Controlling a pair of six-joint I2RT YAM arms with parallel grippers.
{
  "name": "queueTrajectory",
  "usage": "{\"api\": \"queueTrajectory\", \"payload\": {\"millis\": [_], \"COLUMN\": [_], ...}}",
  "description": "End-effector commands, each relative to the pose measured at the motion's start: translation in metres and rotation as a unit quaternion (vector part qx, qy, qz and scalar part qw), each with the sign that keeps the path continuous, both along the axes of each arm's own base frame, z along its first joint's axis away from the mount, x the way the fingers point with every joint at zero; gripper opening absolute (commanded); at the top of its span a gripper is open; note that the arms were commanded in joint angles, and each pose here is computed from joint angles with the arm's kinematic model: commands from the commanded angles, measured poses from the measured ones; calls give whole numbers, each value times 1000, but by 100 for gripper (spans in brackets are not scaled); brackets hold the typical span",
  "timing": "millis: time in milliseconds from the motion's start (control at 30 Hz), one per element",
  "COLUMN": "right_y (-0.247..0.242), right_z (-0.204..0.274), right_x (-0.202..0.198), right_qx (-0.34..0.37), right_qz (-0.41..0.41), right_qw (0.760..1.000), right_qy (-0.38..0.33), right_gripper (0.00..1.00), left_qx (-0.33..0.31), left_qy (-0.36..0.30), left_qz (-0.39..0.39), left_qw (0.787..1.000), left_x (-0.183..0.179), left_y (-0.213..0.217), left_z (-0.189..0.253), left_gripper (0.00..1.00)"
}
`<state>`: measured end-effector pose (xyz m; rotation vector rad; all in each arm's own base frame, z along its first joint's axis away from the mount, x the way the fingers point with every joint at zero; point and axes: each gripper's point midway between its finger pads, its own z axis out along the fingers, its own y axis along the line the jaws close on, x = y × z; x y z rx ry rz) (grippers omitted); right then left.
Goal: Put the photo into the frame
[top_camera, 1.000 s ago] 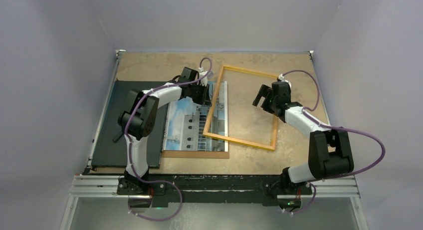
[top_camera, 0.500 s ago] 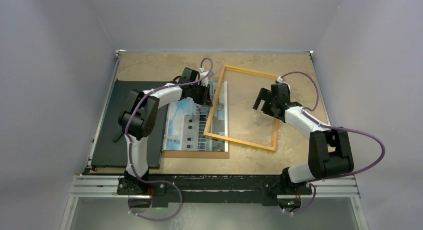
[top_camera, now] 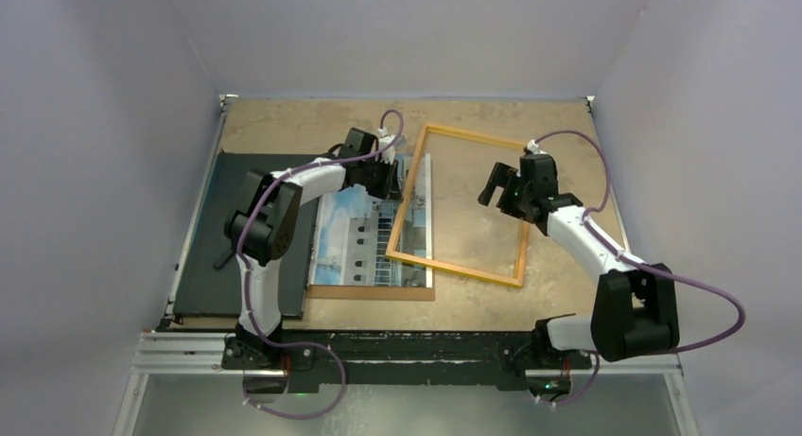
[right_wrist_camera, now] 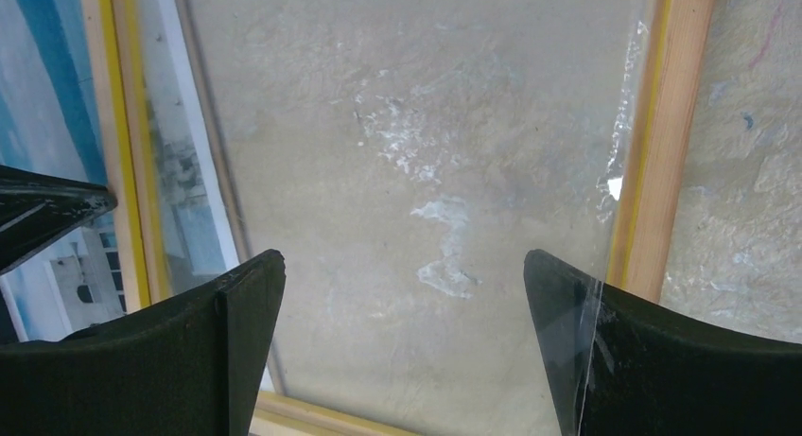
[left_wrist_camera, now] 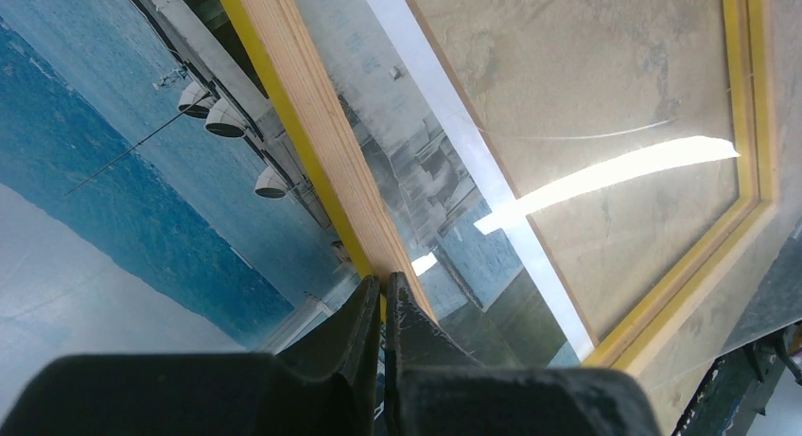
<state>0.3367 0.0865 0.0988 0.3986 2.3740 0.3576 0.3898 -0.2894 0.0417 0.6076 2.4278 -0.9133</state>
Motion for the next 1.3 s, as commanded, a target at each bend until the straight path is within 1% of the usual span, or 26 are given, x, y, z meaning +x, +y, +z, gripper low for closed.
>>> {"api": "queueTrajectory", "payload": {"millis": [0, 100, 200, 367, 567, 1100, 1267], "right_y": [-10, -19, -27, -25, -29, -24, -32], "right_z": [5, 1, 7, 11, 8, -29, -31], "right_x": [0, -3, -3, -1, -1, 10, 13], "right_qx": [-22, -43, -53, -39, -45, -40, -59], "right_qz": [-7, -22, -37, -29, -37, -28, -41], "right_qw": [1000, 999, 998, 999, 998, 998, 997], "right_qy": [2, 12, 4, -4, 2, 36, 33], "right_gripper": [99, 99, 99, 99, 99, 99, 99], "left_qx": [37, 37, 37, 35, 33, 32, 33], "left_qy": [36, 36, 36, 36, 35, 36, 36], "left_qz": [-10, -10, -10, -9, -9, -10, -10], "left_qw": [999, 999, 999, 999, 999, 999, 999], "left_x": [-25, -25, -25, -24, -23, -22, -23], "left_y": [6, 7, 7, 5, 5, 4, 4], "left_z": [-26, -25, -25, -25, -23, -22, -22], "left_gripper": [0, 0, 0, 0, 0, 0, 0]}}
